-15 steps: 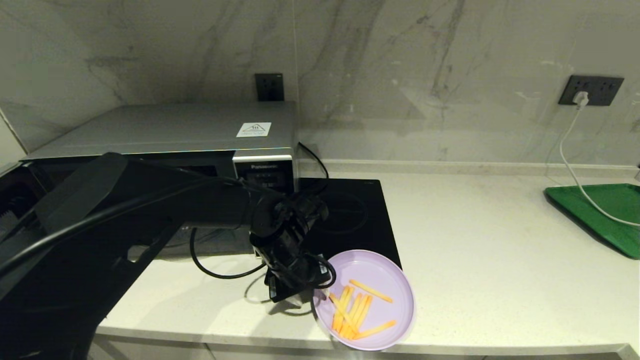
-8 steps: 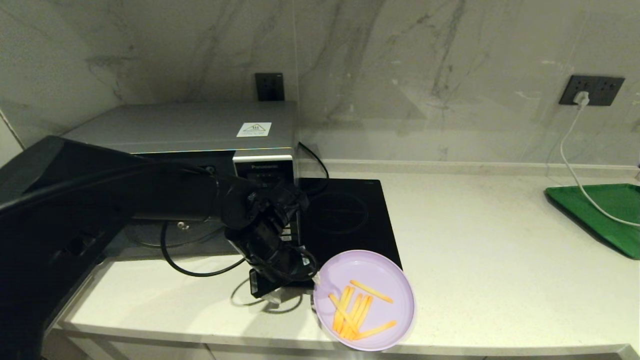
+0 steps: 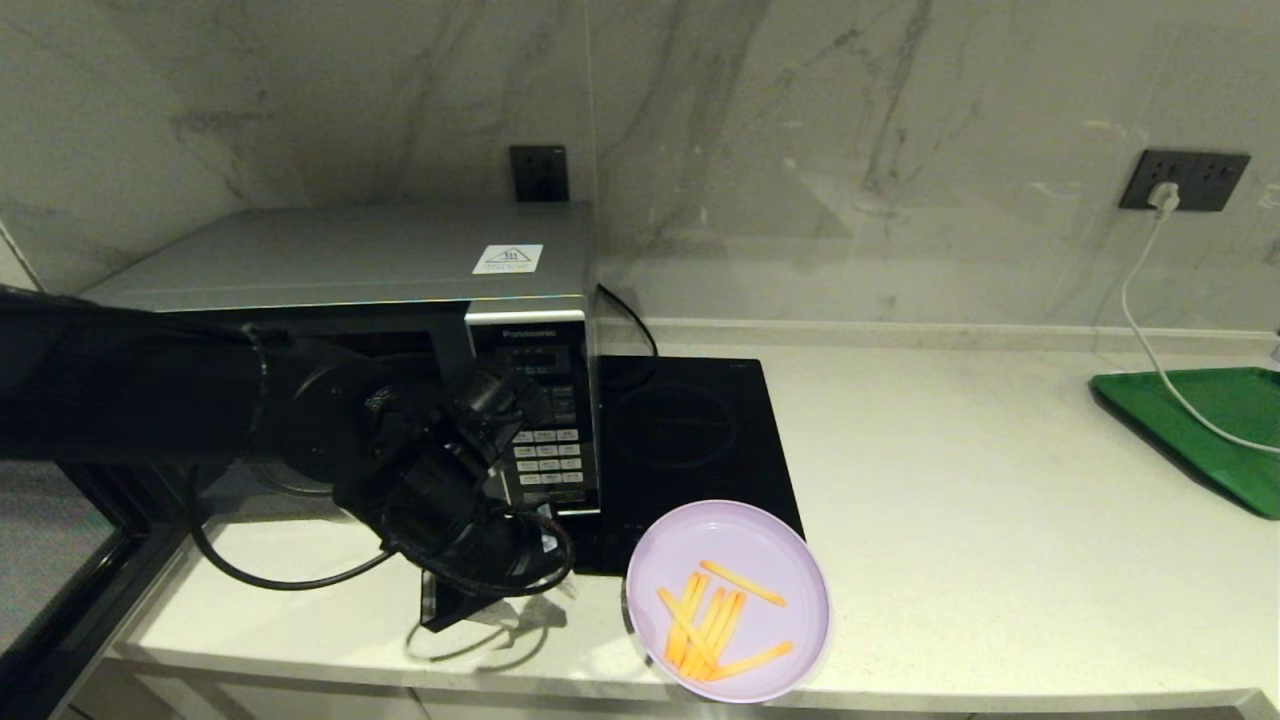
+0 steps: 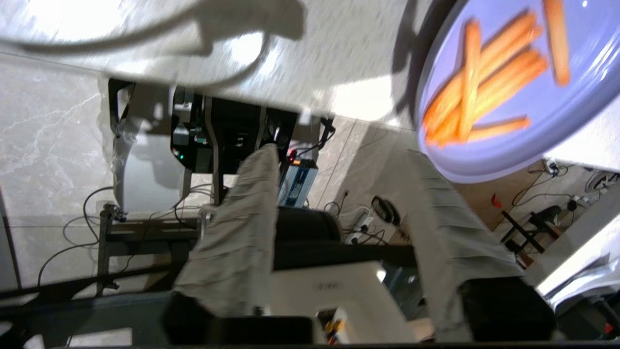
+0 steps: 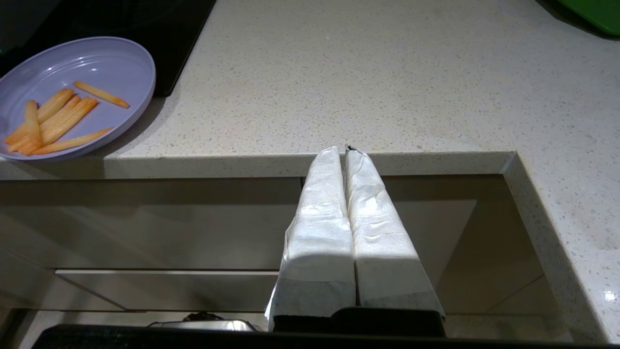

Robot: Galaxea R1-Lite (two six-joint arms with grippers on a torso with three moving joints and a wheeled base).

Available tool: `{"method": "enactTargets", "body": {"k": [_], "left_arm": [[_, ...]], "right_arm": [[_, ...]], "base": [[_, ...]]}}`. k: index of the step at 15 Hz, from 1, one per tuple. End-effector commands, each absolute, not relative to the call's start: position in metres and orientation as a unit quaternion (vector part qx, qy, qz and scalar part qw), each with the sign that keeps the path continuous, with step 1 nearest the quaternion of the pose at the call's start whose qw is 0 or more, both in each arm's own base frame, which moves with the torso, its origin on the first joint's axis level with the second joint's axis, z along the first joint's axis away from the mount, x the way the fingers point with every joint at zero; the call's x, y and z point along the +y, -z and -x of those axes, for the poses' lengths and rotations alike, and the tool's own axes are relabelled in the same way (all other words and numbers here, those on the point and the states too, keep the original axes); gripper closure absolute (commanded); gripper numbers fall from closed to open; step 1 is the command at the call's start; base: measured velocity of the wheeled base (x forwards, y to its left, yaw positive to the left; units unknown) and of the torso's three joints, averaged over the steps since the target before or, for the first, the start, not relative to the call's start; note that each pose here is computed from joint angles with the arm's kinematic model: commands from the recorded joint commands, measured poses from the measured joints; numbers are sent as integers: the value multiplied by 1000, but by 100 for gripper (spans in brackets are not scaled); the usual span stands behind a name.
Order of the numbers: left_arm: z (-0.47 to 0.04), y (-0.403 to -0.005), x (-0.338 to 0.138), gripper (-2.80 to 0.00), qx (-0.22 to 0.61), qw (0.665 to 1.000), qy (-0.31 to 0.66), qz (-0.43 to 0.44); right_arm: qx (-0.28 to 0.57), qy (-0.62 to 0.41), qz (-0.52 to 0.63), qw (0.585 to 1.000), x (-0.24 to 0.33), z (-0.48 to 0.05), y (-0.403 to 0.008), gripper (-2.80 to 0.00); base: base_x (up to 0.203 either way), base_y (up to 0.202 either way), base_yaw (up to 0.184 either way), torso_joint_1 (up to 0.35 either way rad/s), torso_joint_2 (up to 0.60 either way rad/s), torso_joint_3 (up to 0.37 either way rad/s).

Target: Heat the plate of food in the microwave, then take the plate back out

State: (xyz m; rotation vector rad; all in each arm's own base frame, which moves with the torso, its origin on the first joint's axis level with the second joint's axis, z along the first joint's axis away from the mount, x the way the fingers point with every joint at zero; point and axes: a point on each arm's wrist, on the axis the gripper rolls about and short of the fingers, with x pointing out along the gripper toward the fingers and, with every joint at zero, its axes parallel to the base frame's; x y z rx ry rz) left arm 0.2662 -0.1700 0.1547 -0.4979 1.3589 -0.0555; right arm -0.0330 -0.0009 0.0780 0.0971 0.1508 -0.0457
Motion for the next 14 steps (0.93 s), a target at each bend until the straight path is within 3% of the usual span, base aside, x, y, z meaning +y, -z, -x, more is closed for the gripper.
{"method": "enactTargets", "body": {"k": [1,6,10,14], "left_arm": [[-236,-177,-151,0,605,759,38,240],[-184,-199,-119,0,576,776,54,250],[-128,-229,-79,0,504,834,36,223],[-56,-290,-30,0,437,881,22,178]], "right_arm": [[77,23,-49,996,-1,33,-78,0],[76,23,-49,996,-1,33,-78,0],[77,24,-49,996,-1,33,-78,0],[76,23,-49,996,-1,33,-78,0]], "base": [[0,0,0,0,0,0],[0,0,0,0,0,0],[0,0,0,0,0,0],[0,0,0,0,0,0]]}}
